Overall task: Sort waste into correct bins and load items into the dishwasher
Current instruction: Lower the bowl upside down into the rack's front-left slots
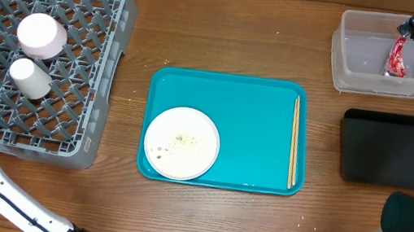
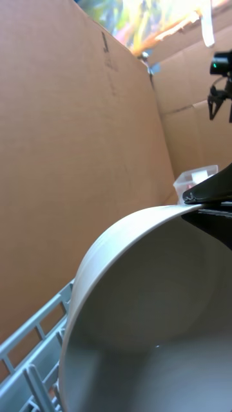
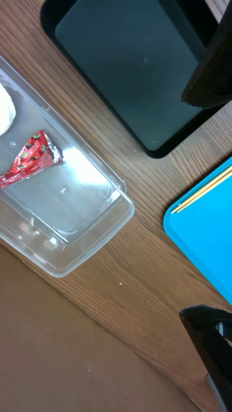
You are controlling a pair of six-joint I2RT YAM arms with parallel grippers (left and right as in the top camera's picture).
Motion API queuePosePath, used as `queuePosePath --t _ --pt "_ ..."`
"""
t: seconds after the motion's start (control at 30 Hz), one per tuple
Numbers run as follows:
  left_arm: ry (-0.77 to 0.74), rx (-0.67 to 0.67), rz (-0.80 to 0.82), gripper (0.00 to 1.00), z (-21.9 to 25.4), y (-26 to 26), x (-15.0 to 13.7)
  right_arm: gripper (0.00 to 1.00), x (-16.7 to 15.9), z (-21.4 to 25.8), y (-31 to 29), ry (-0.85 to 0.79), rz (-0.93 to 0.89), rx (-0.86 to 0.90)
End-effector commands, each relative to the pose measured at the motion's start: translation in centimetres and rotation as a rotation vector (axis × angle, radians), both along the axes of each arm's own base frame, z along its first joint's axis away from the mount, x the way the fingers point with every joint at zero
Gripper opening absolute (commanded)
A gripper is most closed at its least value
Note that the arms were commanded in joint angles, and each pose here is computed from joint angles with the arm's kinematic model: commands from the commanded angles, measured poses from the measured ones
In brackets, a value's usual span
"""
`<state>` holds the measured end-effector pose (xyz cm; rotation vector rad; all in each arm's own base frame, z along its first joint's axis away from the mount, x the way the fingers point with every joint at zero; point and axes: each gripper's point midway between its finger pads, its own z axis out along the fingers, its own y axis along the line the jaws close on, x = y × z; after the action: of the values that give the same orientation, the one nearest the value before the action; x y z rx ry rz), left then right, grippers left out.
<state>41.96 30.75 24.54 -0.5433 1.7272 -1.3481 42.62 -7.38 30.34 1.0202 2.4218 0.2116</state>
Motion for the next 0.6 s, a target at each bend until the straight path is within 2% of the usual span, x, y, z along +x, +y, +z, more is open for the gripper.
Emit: queuePosePath --t 0.0,0.23,0.57 --pt "-0.039 -0.050 -0.009 0.04 -1.3 0.2 0.3 1.00 0.1 0.4 -0.1 -0.013 -0.005 0.000" --pt "0.021 -0.137 -0.004 0.04 -4.7 0.6 0.5 1.00 0.1 0.4 -0.1 -0.012 -0.005 0.000" --pt "0.016 -0.129 -0.006 0.04 -5.2 0.7 0.6 1.00 0.1 0.4 -0.1 -0.013 -0.005 0.000"
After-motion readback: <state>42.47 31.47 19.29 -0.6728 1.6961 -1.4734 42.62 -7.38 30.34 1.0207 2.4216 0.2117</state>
